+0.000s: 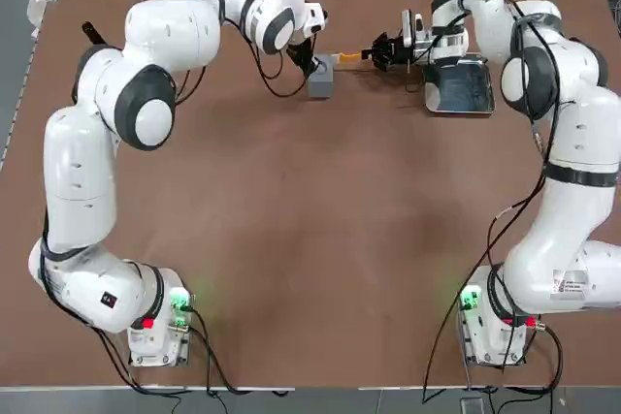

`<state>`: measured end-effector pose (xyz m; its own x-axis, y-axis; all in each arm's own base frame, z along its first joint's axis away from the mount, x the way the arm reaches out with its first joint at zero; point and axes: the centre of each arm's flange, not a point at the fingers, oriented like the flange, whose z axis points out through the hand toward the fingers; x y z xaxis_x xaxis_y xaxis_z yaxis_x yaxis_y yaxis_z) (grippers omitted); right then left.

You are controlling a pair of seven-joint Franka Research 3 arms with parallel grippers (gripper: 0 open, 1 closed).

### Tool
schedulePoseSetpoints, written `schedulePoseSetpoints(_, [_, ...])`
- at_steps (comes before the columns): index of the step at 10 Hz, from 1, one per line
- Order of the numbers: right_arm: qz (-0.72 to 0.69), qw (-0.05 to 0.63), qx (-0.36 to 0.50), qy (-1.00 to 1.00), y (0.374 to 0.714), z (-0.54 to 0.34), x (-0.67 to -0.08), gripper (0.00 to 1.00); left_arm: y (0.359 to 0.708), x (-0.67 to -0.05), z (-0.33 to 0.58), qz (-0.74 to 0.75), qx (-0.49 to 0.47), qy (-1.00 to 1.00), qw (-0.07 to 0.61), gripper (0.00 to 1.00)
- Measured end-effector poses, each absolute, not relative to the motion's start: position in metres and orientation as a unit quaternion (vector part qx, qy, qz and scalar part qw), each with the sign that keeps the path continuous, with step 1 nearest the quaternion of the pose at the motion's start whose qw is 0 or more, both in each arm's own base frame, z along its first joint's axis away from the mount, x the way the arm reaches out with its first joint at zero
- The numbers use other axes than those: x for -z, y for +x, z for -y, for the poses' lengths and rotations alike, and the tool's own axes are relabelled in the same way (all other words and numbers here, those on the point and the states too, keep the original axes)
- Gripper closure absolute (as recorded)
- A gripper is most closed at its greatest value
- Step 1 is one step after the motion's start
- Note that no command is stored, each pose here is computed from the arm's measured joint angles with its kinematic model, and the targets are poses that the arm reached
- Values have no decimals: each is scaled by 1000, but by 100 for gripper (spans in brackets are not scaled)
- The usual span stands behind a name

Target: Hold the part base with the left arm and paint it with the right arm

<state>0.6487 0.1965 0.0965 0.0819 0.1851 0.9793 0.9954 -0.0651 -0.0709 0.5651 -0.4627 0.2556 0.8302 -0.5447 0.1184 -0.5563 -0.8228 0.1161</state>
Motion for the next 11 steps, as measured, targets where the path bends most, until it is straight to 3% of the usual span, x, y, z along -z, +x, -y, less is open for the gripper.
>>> schedulePoseSetpoints(11, [523, 477, 442, -551, 613, -205, -71, 96, 565, -256, 463, 289, -40, 954, 73, 95])
